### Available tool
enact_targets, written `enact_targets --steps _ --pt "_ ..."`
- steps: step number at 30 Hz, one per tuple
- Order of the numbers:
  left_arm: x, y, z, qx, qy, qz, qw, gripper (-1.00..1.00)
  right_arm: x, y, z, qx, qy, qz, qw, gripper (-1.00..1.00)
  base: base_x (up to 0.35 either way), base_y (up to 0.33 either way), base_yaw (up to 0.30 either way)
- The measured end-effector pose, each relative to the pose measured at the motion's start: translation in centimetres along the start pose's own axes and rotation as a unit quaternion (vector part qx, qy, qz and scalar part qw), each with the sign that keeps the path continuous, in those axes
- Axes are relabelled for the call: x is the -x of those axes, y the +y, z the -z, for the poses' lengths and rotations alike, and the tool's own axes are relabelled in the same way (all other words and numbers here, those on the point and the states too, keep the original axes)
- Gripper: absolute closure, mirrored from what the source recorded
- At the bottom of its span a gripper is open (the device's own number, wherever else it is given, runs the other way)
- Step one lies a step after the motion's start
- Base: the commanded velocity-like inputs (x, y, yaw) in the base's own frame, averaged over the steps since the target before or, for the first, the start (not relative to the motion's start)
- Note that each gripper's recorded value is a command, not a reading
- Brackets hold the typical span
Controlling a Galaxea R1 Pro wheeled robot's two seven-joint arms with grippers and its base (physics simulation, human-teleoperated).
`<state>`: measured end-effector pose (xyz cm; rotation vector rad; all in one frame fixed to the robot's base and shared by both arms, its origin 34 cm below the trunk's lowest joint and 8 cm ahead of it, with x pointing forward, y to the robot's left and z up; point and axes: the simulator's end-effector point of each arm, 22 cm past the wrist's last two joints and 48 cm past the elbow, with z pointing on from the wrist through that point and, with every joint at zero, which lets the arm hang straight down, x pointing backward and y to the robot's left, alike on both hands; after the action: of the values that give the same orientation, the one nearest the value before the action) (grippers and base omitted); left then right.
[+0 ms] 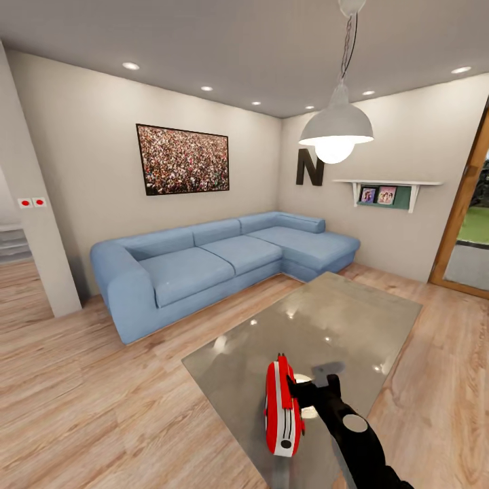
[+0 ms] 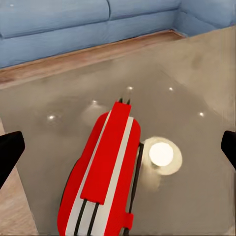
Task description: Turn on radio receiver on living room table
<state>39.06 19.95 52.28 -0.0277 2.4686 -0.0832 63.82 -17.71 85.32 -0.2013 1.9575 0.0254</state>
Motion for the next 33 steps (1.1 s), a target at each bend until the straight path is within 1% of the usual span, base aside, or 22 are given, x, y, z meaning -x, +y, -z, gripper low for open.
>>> enact_targets --steps 1,2,5,6,7,8,9,10,12,14,16,18,23,25,26,27,29,30,33 --pt "0.0 0.0 0.0 0.000 0.000 0.000 1.0000 -1.00 0.7 -0.2 -0.6 0.002 0.021 0.001 0.9998 -1.00 0.000 0.000 0.000" --pt "0.0 0.0 0.0 0.000 0.000 0.000 1.0000 -1.00 1.3 -0.2 -1.0 0.006 0.031 0.001 0.9995 -1.00 0.000 0.000 0.000" --pt "0.0 0.0 0.0 0.000 0.000 0.000 1.0000 -1.00 3.0 -0.1 -1.8 0.016 0.039 0.002 0.9991 -1.00 0.000 0.000 0.000" --pt "0.0 0.0 0.0 0.000 0.000 0.000 1.0000 -1.00 3.4 -0.1 -2.4 0.018 0.042 0.002 0.9989 -1.00 0.000 0.000 0.000" --pt "0.0 0.0 0.0 0.000 0.000 0.000 1.0000 -1.00 3.7 0.2 -3.3 0.021 0.050 0.001 0.9985 -1.00 0.000 0.000 0.000" --pt "0.0 0.0 0.0 0.000 0.000 0.000 1.0000 -1.00 3.7 0.8 -5.8 0.028 0.074 0.001 0.9969 -1.00 0.000 0.000 0.000" --pt "0.0 0.0 0.0 0.000 0.000 0.000 1.0000 -1.00 3.6 1.0 -7.3 0.029 0.091 0.004 0.9954 -1.00 0.000 0.000 0.000" --pt "0.0 0.0 0.0 0.000 0.000 0.000 1.0000 -1.00 3.6 1.0 -7.9 0.030 0.099 0.005 0.9946 -1.00 0.000 0.000 0.000" --pt "0.0 0.0 0.0 0.000 0.000 0.000 1.0000 -1.00 4.0 1.1 -9.9 0.032 0.118 0.010 0.9924 -1.00 0.000 0.000 0.000" --pt "0.0 0.0 0.0 0.000 0.000 0.000 1.0000 -1.00 5.6 2.3 -11.0 0.041 0.121 0.010 0.9918 -1.00 0.000 0.000 0.000" --pt "0.0 -0.1 0.0 0.000 0.000 0.000 1.0000 -1.00 7.4 4.4 -11.4 0.056 0.118 0.008 0.9915 -1.00 0.000 0.000 0.000" --pt "0.0 -0.1 0.0 0.000 0.000 0.000 1.0000 -1.00 7.9 5.0 -11.4 0.060 0.123 0.007 0.9906 -1.00 0.000 0.000 0.000" --pt "0.0 -0.3 0.0 -0.001 0.000 0.002 1.0000 -1.00 7.2 5.3 -11.7 0.062 0.159 0.009 0.9853 -1.00 0.000 0.000 0.000" --pt "0.1 -0.1 0.0 0.000 -0.001 0.003 1.0000 -1.00 6.4 5.2 -11.8 0.061 0.179 0.012 0.9819 -1.00 0.000 0.000 0.000" --pt "0.6 -0.1 0.0 0.000 -0.006 0.003 1.0000 -1.00 5.8 5.1 -11.7 0.060 0.195 0.013 0.9789 -1.00 0.000 0.000 0.000" --pt "1.0 0.0 -0.1 0.000 -0.010 0.003 0.9999 -1.00 5.6 5.1 -11.6 0.059 0.201 0.014 0.9777 -1.00 0.000 0.000 0.000" --pt "2.6 0.1 -0.1 0.003 -0.026 0.001 0.9997 -1.00 4.8 4.9 -11.3 0.057 0.222 0.016 0.9732 -1.00 0.000 0.000 0.000" --pt "3.8 0.5 -0.2 0.010 -0.037 0.000 0.9993 -1.00 4.5 4.9 -11.1 0.056 0.232 0.016 0.9710 -1.00 0.000 0.000 0.000" --pt "5.6 2.4 -0.1 0.043 -0.054 0.000 0.9976 -1.00 4.2 4.8 -11.0 0.055 0.240 0.015 0.9690 -1.00 0.000 0.000 0.000"
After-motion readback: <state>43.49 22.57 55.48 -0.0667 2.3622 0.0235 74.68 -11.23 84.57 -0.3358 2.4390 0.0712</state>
